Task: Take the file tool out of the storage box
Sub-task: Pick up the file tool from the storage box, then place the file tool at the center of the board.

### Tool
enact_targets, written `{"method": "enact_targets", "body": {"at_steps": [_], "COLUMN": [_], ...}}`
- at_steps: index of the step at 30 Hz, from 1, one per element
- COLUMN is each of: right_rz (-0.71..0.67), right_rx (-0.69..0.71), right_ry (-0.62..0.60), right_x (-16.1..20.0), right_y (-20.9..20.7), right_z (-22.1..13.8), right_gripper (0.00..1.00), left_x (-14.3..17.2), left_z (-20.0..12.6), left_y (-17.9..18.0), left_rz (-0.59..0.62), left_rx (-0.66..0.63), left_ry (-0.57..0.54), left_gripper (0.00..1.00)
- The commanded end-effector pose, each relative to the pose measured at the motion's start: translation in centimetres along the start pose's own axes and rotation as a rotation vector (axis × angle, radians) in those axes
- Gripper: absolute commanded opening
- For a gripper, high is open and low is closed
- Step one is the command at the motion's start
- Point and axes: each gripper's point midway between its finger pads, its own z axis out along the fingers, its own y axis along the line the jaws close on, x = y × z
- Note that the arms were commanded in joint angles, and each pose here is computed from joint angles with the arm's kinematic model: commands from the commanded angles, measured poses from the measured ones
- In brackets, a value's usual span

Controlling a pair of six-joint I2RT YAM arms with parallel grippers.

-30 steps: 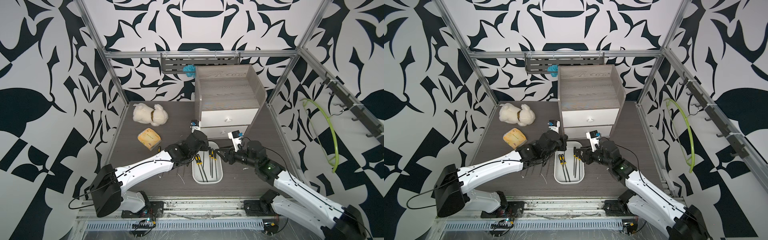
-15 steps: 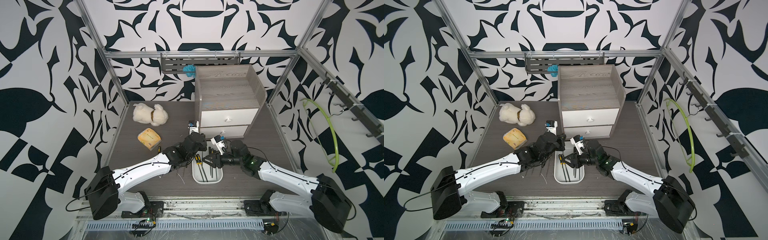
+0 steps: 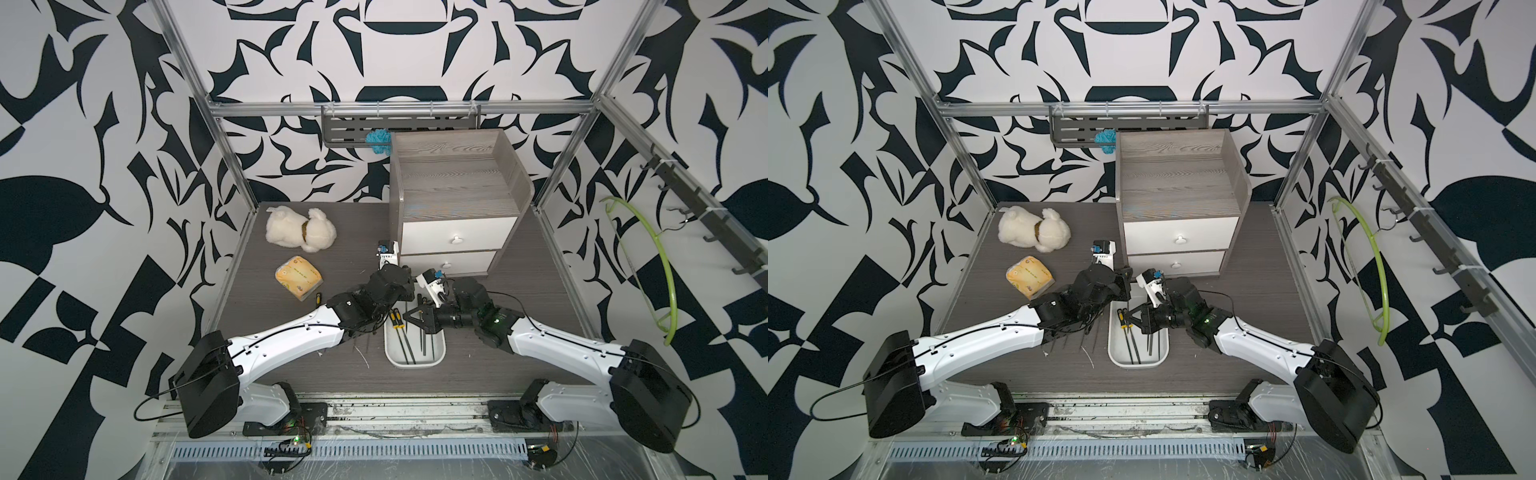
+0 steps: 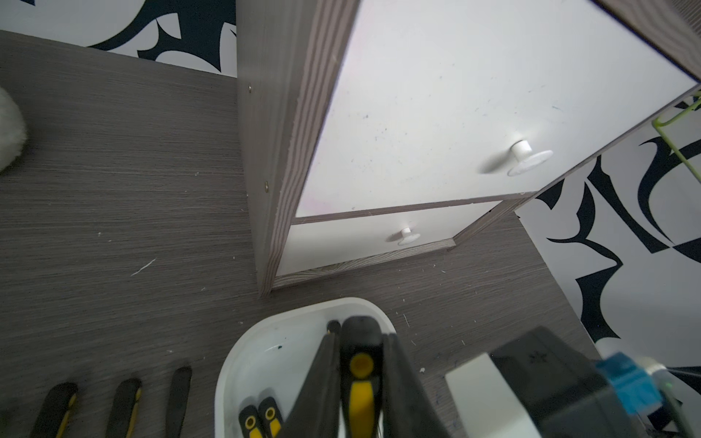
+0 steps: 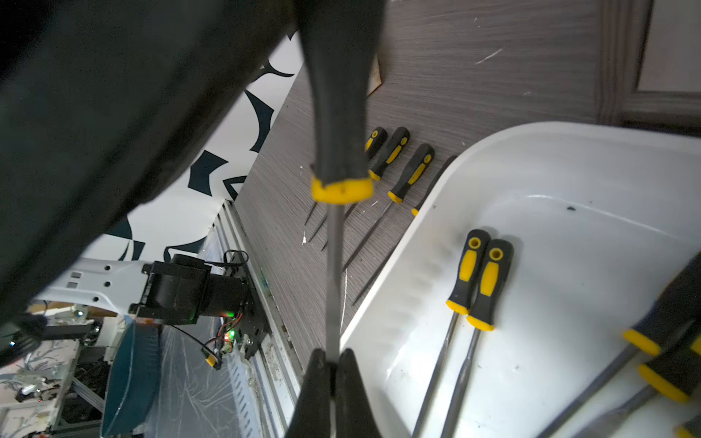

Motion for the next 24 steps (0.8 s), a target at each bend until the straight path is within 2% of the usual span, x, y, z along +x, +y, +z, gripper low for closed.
{"method": "enact_targets", "body": {"at_steps": [1,2,5,6,8,13,17,22,24], "right_rz": [-0.047,-0.048,-0.058,-0.058,-0.042,0.013,0.057,0.153,0.209], "right_rx": [0.034,0.049,0.073,0.096,0.179,0.39,0.608,0.756,0.802], "right_ry": [-0.043,-0.042,-0.043,-0.042,-0.036,0.035,0.079,0.203,0.257], "right_x": [-1.9,-1.8,-1.9,-1.8,-1.4,1.4,3.2,6.2,7.6], "right_y": [0.4,0.2,0.1,0.0,-1.0,-2.9,-4.9,-7.5,-8.9], "right_z": [-0.2,-0.3,-0.8,-1.2,-2.4,-7.2,-11.7,-12.9,-12.7], "right_gripper": [0.0,0.0,0.0,0.0,0.0,0.0,0.0,0.0,0.0], "left_x": [0.0,0.1,0.1,-0.1,-0.1,0.4,2.6,3.3,4.1], "left_z": [0.3,0.3,0.0,-0.2,-0.9,-3.4,-3.4,-1.7,-0.7], "left_y": [-0.6,-0.7,-1.1,-1.1,-1.0,-0.4,-1.3,-0.6,-0.4], "left_rz": [0.003,0.001,-0.009,-0.013,-0.021,-0.056,-0.103,0.02,0.069], "left_rx": [0.02,0.024,0.043,0.045,0.061,0.126,0.234,0.181,0.175], "left_ry": [0.003,0.011,0.026,0.023,0.037,0.122,0.332,0.352,0.379], "left_gripper": [0.38,0.53,0.8,0.88,0.95,0.94,0.93,0.91,0.86]}}
